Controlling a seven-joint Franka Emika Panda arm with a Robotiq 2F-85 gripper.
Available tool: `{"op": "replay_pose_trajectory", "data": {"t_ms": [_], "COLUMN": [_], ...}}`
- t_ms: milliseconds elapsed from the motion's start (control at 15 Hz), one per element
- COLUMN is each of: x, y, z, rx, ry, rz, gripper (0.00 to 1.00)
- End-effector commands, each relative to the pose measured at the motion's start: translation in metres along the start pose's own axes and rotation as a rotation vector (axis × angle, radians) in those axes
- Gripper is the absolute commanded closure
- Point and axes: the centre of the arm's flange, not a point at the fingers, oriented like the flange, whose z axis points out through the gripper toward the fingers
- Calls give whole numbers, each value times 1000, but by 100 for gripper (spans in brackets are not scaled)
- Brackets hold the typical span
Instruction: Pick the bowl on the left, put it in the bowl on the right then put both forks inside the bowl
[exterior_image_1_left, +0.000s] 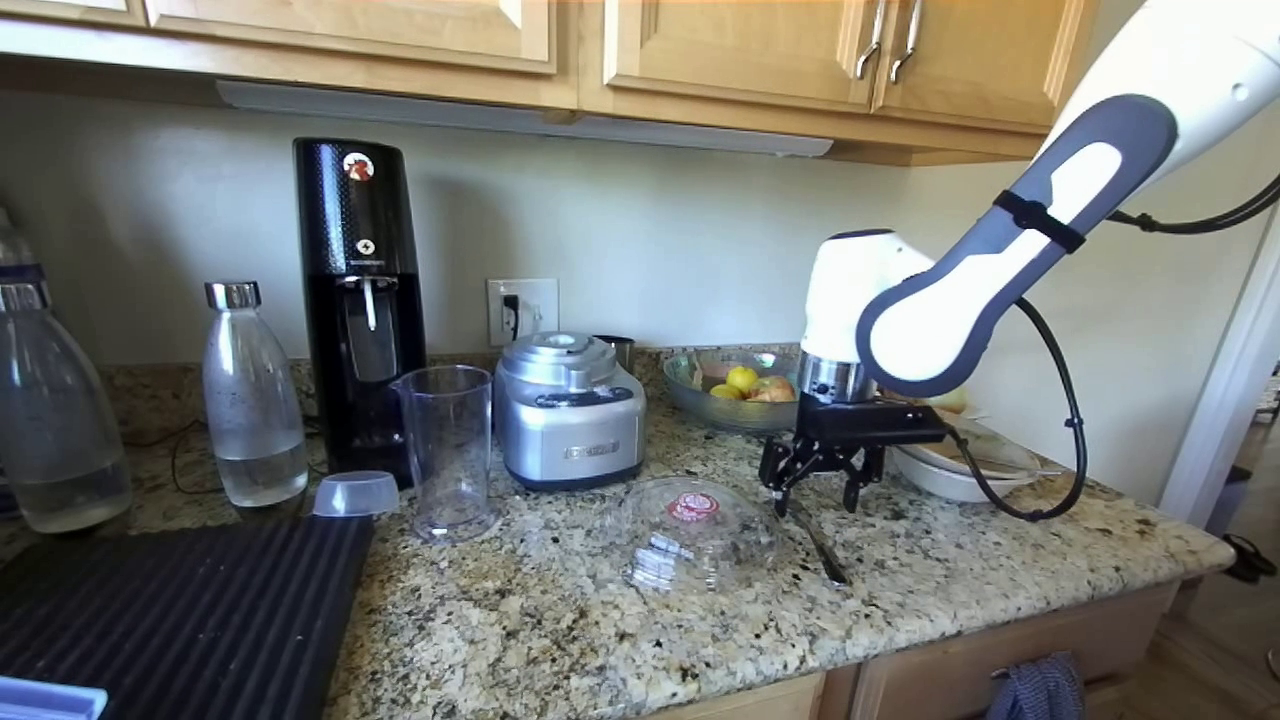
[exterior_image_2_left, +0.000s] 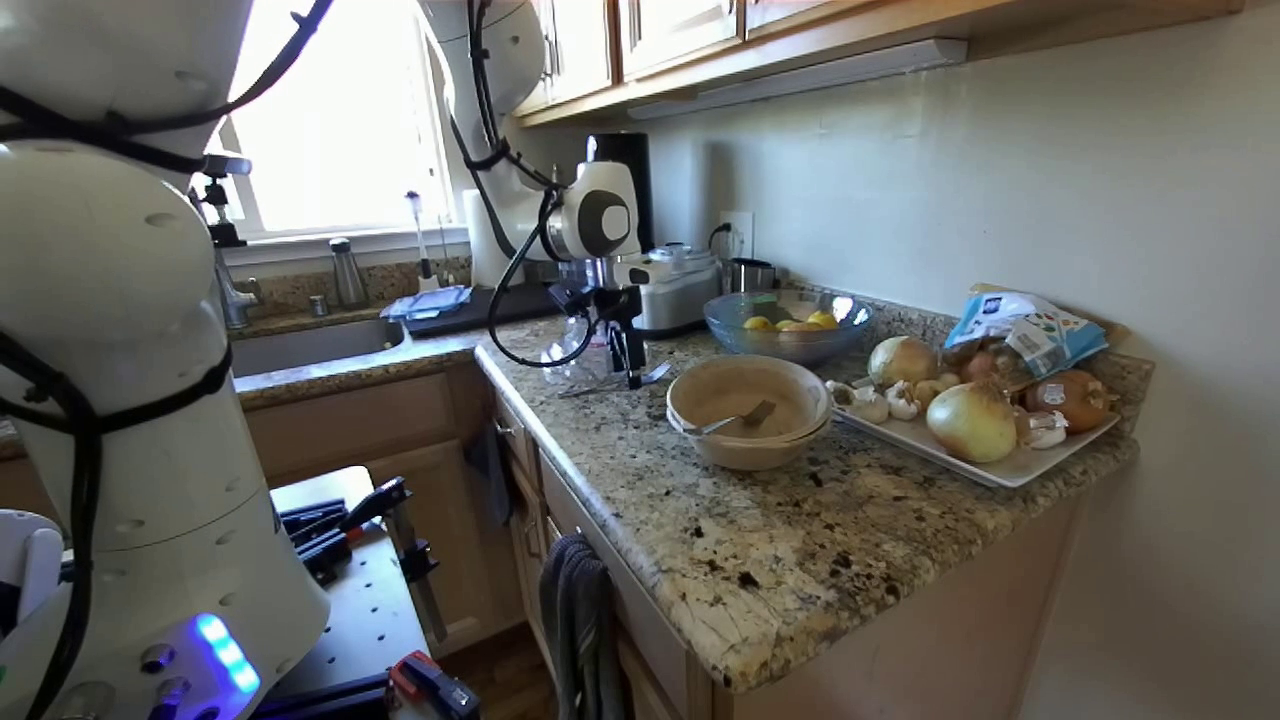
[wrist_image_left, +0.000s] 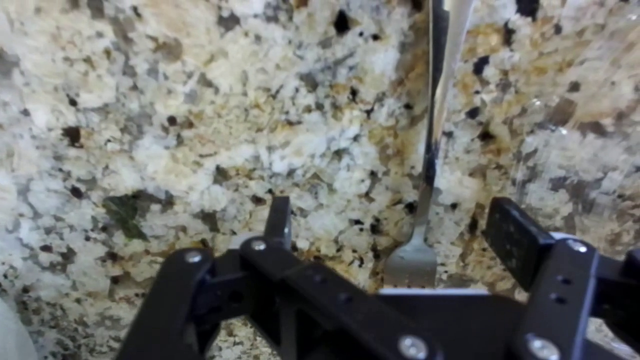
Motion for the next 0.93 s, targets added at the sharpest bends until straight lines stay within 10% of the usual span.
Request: {"op": "replay_pose_trajectory", "data": {"t_ms": [0,600,867], "x": [1,5,7], "y": [0,-4,-2], "z": [7,5,6], "rx": [17,43,48], "ry": [9,-2,-14], "rz": [39,60,71], "gripper": [28,88,97]}}
